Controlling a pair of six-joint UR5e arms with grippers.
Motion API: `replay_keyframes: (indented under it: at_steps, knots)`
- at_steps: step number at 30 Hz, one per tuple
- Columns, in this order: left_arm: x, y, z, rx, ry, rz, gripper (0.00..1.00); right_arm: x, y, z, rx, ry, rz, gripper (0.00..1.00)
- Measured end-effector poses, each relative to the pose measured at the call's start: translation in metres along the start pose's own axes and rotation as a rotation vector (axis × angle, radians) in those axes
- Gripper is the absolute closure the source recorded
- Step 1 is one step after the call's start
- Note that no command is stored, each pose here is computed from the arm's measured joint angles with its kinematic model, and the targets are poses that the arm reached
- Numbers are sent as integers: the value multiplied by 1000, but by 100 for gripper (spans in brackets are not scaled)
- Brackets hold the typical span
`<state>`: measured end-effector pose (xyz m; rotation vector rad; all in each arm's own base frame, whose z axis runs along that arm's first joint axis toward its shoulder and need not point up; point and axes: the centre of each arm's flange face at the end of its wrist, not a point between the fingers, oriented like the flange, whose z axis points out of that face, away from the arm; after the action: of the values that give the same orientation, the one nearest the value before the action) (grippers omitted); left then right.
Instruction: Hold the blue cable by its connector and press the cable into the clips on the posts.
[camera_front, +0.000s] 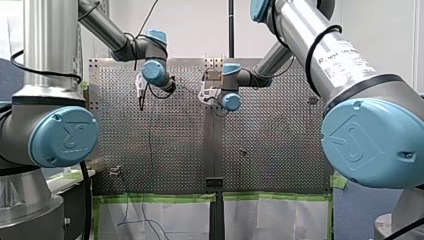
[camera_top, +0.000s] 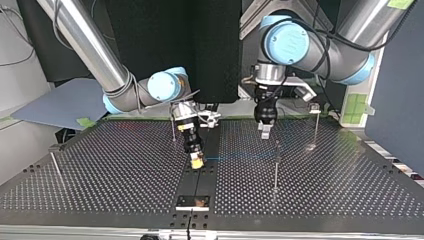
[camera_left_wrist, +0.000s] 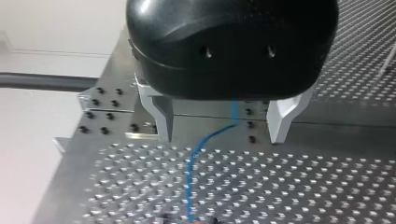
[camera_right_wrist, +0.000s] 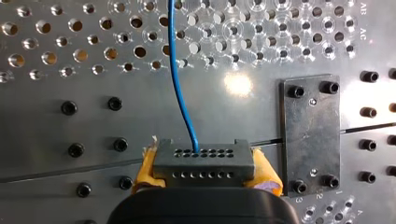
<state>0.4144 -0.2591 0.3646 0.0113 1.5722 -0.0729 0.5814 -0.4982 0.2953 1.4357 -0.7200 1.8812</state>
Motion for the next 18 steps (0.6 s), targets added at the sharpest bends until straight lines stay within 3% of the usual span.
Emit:
replay_keyframes:
  at_steps: [12,18]
  knots:
    - [-18,-17,24,6,-13,-19,0,-1,-2,0,2,-1,1,100]
    - [-16,-20,39,-16,-12,-19,0,-1,-2,0,2,-1,1,100]
